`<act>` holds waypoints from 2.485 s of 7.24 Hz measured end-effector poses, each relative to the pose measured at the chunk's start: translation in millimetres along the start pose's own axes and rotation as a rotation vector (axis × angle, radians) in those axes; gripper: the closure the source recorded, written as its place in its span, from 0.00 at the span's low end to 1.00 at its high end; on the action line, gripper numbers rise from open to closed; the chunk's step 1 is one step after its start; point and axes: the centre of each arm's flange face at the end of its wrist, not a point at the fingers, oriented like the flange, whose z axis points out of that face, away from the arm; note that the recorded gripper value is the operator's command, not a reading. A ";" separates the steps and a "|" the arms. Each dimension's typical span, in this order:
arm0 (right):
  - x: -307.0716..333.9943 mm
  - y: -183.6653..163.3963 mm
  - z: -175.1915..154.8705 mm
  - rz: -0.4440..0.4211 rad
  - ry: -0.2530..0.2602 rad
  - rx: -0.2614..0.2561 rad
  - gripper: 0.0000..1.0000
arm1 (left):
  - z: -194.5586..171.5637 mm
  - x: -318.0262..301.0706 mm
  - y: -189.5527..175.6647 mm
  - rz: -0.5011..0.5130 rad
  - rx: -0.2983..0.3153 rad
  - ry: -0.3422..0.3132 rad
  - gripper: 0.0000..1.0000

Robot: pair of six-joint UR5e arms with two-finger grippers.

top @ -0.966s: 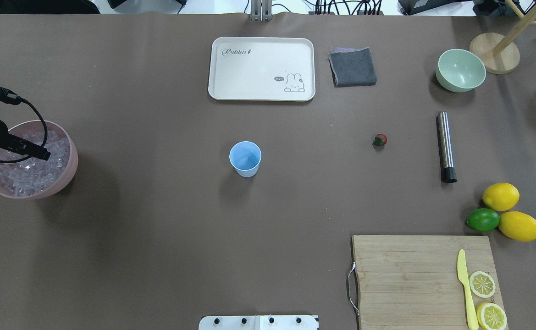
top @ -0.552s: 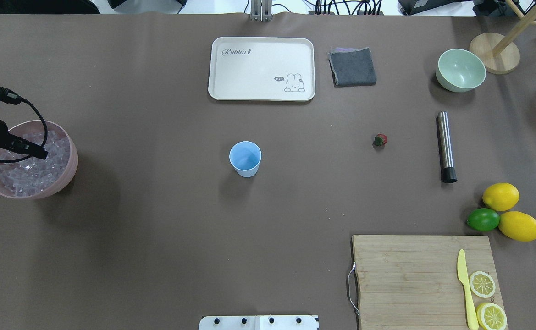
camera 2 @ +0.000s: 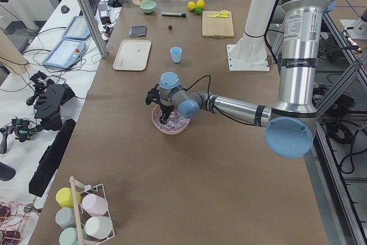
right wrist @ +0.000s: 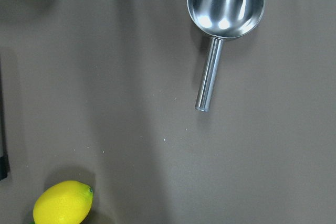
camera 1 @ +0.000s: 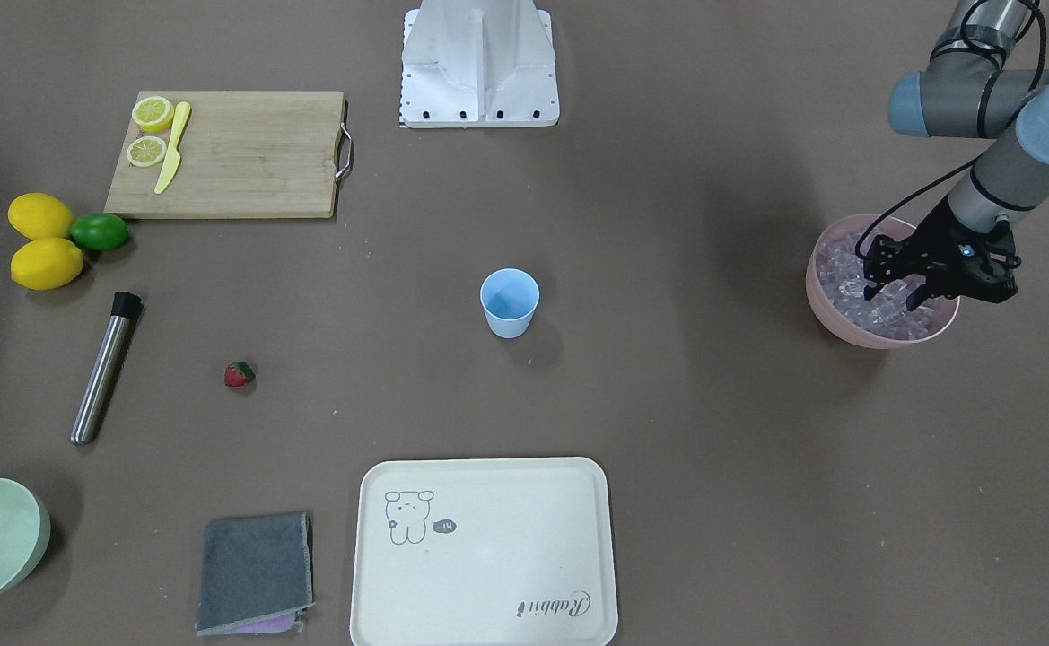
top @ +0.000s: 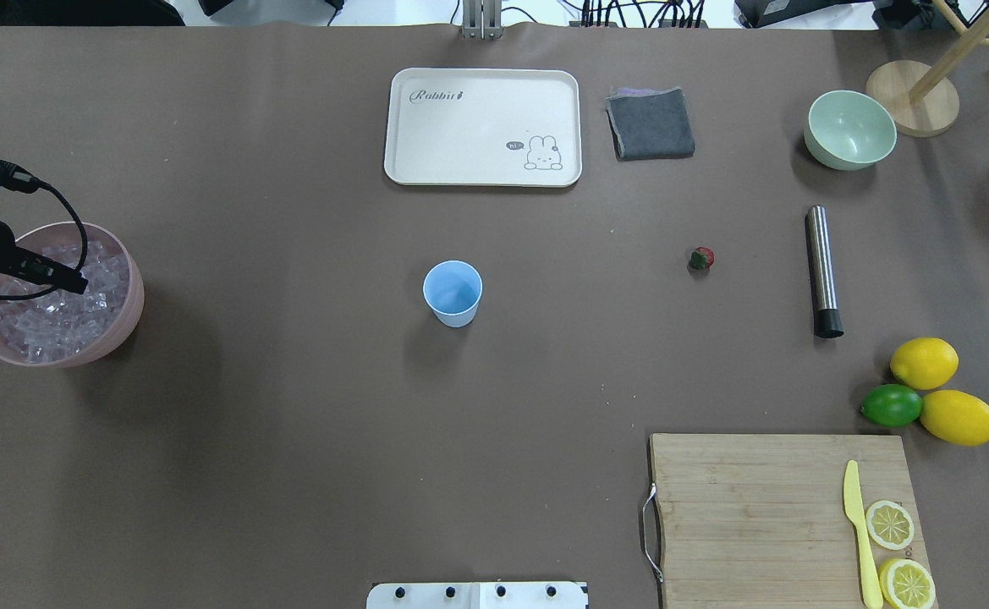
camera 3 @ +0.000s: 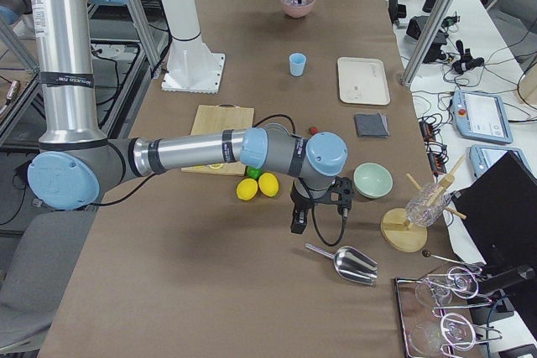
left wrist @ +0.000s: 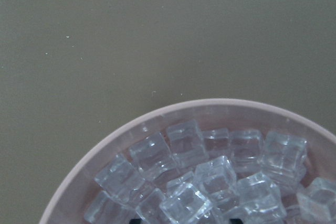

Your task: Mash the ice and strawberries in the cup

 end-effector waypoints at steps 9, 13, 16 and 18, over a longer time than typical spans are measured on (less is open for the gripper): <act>2.5 0.2 2.3 0.005 0.000 -0.005 0.00 | -2.5 2.4 -0.1 0.013 0.016 0.011 0.50; 2.7 -0.2 2.6 0.006 0.000 -0.005 0.00 | -6.2 2.1 -2.1 0.013 0.024 0.012 0.03; 2.6 -0.3 2.7 0.006 -0.001 -0.006 0.00 | -6.6 2.6 -3.9 0.009 0.026 0.010 0.03; 3.1 -0.3 3.2 0.006 -0.001 -0.007 0.00 | -4.2 4.0 -11.8 0.001 0.036 -0.009 0.04</act>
